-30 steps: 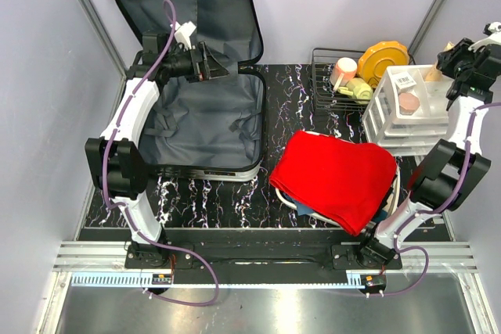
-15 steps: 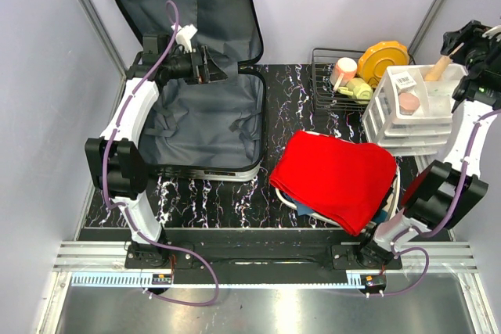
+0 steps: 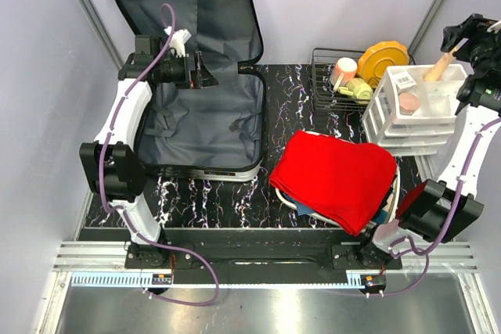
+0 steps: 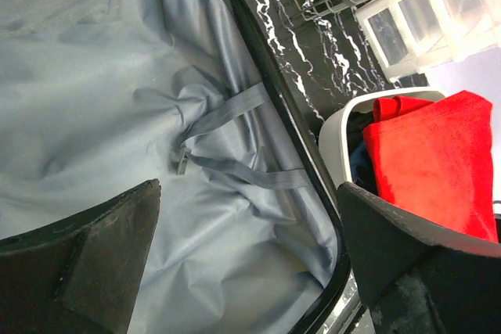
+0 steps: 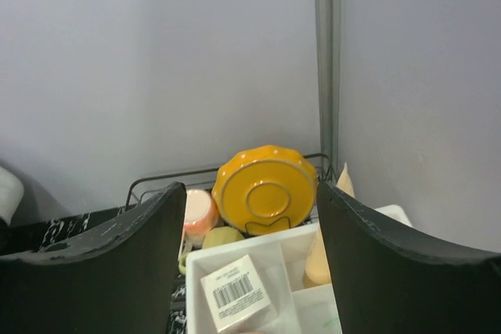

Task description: Open, take out, and arrange the luggage

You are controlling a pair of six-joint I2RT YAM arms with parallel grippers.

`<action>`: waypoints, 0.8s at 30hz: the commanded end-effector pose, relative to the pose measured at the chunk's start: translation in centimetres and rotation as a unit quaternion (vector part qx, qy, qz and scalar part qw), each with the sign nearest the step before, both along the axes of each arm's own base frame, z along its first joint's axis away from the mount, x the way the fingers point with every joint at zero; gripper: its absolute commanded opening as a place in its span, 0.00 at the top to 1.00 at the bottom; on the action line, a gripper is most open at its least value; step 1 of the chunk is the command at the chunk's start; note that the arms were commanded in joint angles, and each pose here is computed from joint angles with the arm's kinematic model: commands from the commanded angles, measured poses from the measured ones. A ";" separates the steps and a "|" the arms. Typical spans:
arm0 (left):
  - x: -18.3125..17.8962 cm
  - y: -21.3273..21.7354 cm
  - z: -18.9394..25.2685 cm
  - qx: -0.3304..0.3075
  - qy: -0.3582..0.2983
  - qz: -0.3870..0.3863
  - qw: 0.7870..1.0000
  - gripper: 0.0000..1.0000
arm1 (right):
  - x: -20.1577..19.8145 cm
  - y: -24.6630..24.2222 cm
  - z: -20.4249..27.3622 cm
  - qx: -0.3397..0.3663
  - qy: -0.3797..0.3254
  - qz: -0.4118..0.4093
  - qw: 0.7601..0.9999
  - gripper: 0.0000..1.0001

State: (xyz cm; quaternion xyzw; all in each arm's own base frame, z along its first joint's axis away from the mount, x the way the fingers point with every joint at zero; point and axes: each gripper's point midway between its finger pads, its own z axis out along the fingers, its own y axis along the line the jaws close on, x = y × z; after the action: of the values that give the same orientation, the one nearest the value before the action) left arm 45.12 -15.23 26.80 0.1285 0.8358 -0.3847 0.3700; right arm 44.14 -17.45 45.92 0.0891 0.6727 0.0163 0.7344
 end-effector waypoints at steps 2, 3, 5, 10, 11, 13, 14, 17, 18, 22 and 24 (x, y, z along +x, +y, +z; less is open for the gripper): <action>-1.3 1.9 3.0 0.056 -0.050 0.015 0.997 0.01 | -1.8 5.0 2.0 -0.001 0.011 0.060 0.998 0.20; -1.3 2.1 2.8 0.065 -0.044 0.018 0.997 0.01 | -1.6 6.3 1.2 0.007 0.024 0.075 0.997 0.19; -1.2 3.2 1.9 0.091 -0.021 0.040 0.995 0.01 | -1.6 8.0 0.2 0.008 0.041 0.100 0.994 0.16; -1.4 5.1 1.0 0.113 0.008 0.067 0.991 0.01 | -1.3 13.3 -3.0 0.021 0.088 0.164 0.982 0.12; -1.6 5.5 0.8 0.121 0.012 0.073 0.990 0.01 | -1.1 14.4 -3.6 0.021 0.095 0.177 0.979 0.11; -1.6 6.9 0.4 0.151 0.012 0.101 0.983 0.01 | -0.6 15.9 -6.1 0.025 0.124 0.192 0.973 0.10; -1.8 7.6 -0.3 0.171 0.009 0.100 0.980 0.01 | -0.5 18.0 -7.0 0.024 0.134 0.217 0.967 0.10; -2.7 9.4 -0.9 0.220 0.007 0.118 0.968 0.01 | -0.4 21.5 -9.9 0.017 0.165 0.252 0.953 0.07; -3.0 9.9 -1.1 0.230 0.008 0.120 0.966 0.01 | -0.6 22.5 -10.6 0.009 0.172 0.264 0.949 0.07; -4.2 10.2 -2.0 0.246 0.015 0.115 0.962 0.01 | -2.2 25.7 -13.5 -0.046 0.192 0.293 0.935 0.05; -4.4 10.5 -2.9 0.252 0.028 0.122 0.960 0.01 | -2.9 26.9 -14.2 -0.064 0.194 0.306 0.930 0.05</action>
State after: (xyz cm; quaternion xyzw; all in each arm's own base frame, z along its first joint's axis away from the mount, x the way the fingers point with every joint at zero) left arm 41.38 -6.27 23.11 0.0998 0.9252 -0.1626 0.3282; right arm 42.93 8.25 31.15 -0.1120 0.8106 0.2133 0.5338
